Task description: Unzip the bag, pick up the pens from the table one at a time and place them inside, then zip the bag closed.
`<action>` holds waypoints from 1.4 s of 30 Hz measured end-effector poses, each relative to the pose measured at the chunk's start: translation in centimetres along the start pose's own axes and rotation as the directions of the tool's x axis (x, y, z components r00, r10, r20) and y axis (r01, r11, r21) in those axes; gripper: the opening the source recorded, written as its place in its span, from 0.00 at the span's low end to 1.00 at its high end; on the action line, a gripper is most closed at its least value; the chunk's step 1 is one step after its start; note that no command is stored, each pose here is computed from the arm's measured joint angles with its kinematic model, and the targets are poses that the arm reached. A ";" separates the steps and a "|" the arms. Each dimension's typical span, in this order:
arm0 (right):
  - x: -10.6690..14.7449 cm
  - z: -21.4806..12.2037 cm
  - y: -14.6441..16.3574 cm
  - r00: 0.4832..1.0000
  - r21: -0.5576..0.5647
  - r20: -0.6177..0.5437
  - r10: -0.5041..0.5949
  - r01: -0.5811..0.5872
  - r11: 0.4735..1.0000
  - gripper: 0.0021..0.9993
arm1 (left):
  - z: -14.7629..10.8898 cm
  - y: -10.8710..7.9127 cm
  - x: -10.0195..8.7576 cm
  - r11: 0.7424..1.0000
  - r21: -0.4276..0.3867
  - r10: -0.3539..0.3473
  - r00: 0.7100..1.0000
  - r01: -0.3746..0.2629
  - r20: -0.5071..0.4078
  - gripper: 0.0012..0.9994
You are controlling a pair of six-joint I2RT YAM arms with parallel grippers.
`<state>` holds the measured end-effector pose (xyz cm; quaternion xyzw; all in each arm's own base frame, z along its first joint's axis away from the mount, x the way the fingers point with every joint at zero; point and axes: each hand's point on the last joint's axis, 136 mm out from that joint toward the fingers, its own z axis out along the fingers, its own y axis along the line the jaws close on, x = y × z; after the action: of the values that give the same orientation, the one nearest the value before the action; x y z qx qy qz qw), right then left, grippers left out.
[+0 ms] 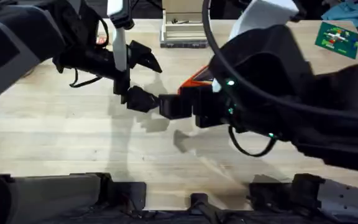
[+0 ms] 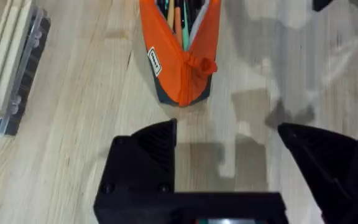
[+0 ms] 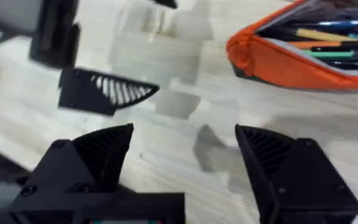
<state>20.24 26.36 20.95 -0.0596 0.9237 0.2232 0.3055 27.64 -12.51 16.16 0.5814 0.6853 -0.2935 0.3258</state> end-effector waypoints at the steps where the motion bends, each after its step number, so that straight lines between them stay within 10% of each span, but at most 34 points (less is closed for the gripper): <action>1: -0.1 0.2 -0.1 1.000 0.011 0.005 0.019 -0.019 1.000 1.00 | 0.0 0.0 0.0 1.000 0.000 0.000 1.000 0.000 0.000 0.99; 42: -1.2 10.2 -5.8 0.981 0.269 0.041 0.191 -0.195 0.943 1.00 | 0.0 0.0 0.0 1.000 0.000 0.000 1.000 0.000 0.000 0.99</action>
<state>28.12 25.75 12.18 0.0754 0.9447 0.1238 0.2941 27.64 -12.51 16.16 0.5814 0.6853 -0.2935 0.3258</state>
